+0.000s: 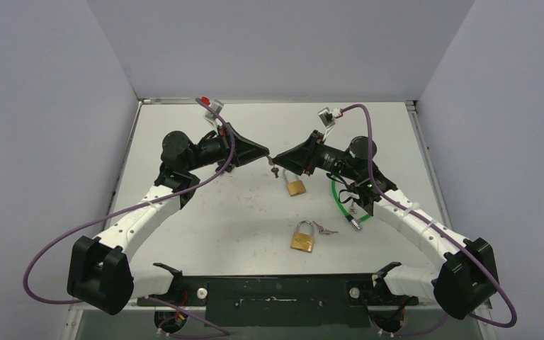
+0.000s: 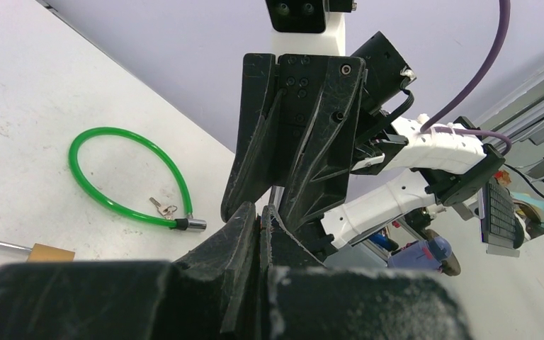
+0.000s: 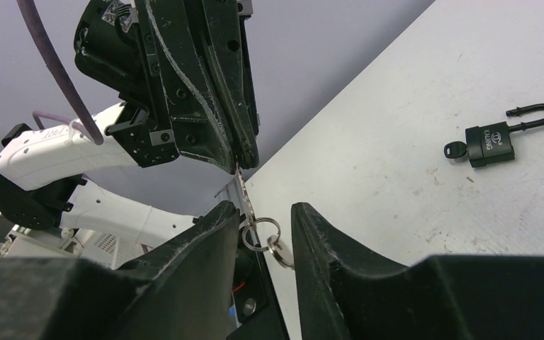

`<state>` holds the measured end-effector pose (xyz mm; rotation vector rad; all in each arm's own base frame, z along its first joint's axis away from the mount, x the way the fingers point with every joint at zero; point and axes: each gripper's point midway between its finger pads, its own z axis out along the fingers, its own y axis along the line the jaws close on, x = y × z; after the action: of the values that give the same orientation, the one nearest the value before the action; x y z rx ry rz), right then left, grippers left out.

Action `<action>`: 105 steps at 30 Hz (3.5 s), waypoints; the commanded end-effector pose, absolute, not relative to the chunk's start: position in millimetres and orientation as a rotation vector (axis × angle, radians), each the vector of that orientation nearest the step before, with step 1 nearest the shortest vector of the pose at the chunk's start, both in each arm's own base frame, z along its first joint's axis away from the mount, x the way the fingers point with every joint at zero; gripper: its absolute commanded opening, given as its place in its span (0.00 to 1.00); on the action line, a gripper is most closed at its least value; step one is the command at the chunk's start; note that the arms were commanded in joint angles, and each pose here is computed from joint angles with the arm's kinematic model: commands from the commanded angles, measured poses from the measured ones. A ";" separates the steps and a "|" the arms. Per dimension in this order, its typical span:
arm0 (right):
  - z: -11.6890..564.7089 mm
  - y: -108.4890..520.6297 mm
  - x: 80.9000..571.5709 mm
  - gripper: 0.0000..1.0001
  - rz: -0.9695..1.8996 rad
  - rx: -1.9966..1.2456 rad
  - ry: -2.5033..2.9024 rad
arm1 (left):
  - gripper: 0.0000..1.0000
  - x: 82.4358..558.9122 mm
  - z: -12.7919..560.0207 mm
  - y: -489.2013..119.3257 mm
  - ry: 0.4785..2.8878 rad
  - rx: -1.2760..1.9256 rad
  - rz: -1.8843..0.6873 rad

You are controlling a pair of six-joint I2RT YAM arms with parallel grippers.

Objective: Unlock with the key

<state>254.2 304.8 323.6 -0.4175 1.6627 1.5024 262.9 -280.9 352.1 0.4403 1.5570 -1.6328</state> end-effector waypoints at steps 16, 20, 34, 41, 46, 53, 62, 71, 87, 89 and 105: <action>352.1 317.2 241.7 0.04 1.586 -0.522 1.523 | 0.00 251.3 368.3 -280.5 1.457 0.505 -1.691; 351.5 316.9 242.5 0.00 1.583 -0.514 1.525 | 0.00 254.1 370.5 -280.6 1.454 0.488 -1.693; 332.3 290.1 270.5 0.00 1.462 -0.317 1.599 | 0.97 304.2 357.6 -243.1 1.576 0.225 -1.360; 294.0 254.1 298.0 0.00 1.264 -0.140 1.740 | 0.97 319.2 328.5 -238.1 1.735 0.190 -1.169; 247.4 214.8 316.0 0.00 0.990 0.030 1.901 | 0.75 323.7 278.8 -261.5 1.918 0.025 -1.133; 195.2 167.1 313.5 0.00 0.727 0.190 2.049 | 0.70 318.8 193.2 -313.3 2.179 -0.065 -0.960; 171.7 145.4 295.3 0.00 0.639 0.223 2.105 | 0.88 335.1 115.3 -353.8 2.383 -0.123 -0.668; 165.9 134.4 285.0 0.00 0.600 0.220 2.122 | 0.80 349.9 83.1 -376.7 2.433 -0.113 -0.498; 156.4 138.2 279.7 0.00 0.624 0.131 2.153 | 0.97 349.8 31.1 -373.7 2.519 -0.130 -0.203; 156.8 136.7 279.4 0.00 0.618 0.136 2.154 | 0.94 350.7 32.2 -368.9 2.488 -0.136 -0.150; 168.0 128.7 279.3 0.00 0.570 0.136 2.135 | 0.43 347.4 31.2 -333.3 2.490 0.037 0.057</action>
<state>270.8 132.8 148.7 0.1361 2.1997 0.5853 348.0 -361.2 22.7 -0.0361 2.5049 -0.0378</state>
